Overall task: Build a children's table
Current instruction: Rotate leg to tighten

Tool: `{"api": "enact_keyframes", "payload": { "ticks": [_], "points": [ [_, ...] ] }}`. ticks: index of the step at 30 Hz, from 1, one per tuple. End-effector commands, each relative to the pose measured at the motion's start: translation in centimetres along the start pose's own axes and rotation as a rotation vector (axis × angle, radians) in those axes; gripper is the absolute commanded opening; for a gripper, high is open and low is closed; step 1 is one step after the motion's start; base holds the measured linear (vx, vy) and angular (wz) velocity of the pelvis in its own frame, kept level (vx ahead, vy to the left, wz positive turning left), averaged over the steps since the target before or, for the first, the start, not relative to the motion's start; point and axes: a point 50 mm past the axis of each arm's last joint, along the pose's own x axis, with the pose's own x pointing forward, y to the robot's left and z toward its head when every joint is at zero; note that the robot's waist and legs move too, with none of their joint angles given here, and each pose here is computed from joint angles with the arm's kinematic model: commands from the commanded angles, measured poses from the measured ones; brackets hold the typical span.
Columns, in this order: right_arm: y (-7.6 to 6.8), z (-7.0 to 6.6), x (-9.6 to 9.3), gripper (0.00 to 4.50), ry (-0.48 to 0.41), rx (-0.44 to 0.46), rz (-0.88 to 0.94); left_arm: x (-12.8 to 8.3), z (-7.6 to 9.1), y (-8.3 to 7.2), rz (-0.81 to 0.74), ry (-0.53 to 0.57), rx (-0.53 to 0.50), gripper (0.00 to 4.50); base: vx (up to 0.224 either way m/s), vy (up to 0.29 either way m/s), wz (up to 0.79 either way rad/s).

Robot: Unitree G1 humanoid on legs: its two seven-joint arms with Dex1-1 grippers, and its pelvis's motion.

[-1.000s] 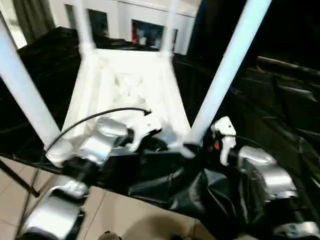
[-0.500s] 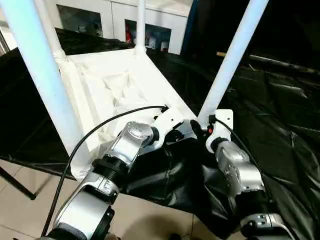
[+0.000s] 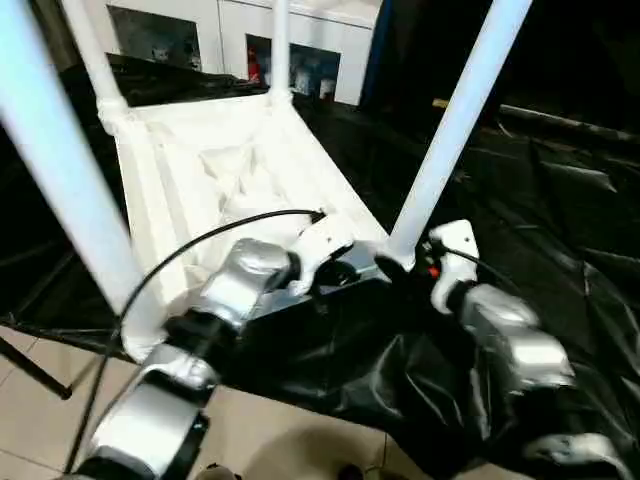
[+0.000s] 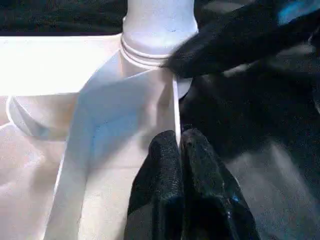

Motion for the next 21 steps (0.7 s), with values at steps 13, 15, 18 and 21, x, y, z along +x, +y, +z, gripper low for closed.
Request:
{"api": "enact_keyframes", "payload": {
  "ticks": [13, 15, 18, 21],
  "points": [
    [1.8, 2.2, -2.4, 3.59, 0.058, -0.135, 0.461, -2.2, -1.6, -2.6, -0.32, -0.009, 0.037, 0.0, 0.0, 0.0, 0.0],
    [1.9, 1.9, -2.4, 3.4, 0.074, -0.143, 0.475, -2.5, -1.8, -2.6, -0.325, -0.001, 0.038, 0.0, 0.0, 0.0, 0.0],
    [2.0, 1.8, -2.3, 3.15, 0.086, -0.154, 0.483, -2.7, -1.9, -2.6, -0.327, 0.005, 0.039, 0.0, 0.0, 0.0, 0.0],
    [2.0, 1.7, -2.3, 2.92, 0.097, -0.162, 0.492, -2.9, -2.0, -2.6, -0.328, 0.01, 0.04, 0.0, 0.0, 0.0, 0.0]
  ]
}}
